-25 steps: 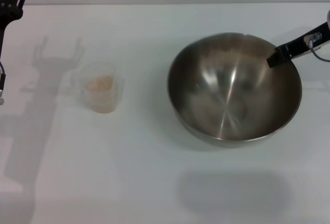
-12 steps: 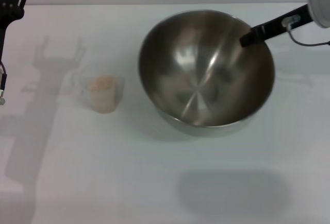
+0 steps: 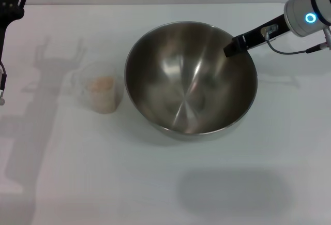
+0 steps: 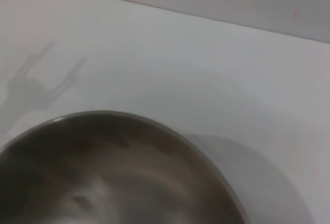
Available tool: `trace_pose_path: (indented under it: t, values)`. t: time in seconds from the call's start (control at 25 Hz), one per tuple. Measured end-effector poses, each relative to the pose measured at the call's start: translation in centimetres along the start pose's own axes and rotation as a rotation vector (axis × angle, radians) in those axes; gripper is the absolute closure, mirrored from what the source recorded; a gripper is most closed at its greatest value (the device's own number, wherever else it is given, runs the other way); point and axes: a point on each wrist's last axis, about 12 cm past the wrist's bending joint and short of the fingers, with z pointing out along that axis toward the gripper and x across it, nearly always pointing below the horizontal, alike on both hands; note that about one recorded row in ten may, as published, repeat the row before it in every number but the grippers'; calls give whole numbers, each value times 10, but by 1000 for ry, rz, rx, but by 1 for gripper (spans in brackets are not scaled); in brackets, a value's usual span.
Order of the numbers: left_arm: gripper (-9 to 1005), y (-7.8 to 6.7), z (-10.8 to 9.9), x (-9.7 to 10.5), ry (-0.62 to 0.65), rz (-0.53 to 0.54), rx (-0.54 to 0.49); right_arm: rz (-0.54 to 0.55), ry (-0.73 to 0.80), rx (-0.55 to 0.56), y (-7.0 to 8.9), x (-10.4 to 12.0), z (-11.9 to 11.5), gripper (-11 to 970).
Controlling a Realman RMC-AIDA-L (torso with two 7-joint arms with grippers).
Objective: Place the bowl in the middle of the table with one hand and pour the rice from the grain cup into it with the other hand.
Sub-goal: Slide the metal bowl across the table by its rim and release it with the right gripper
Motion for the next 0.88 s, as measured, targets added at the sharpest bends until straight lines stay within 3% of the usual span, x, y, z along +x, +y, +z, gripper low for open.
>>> trace_pose_path:
  t: [0.72,0.88]
  values:
    - [133,0,1,0,-1,0,1,7,33,42,-3,3,4,926]
    - [134,0,0,0,0,0,2,-38,6,70,0,-3,0,848]
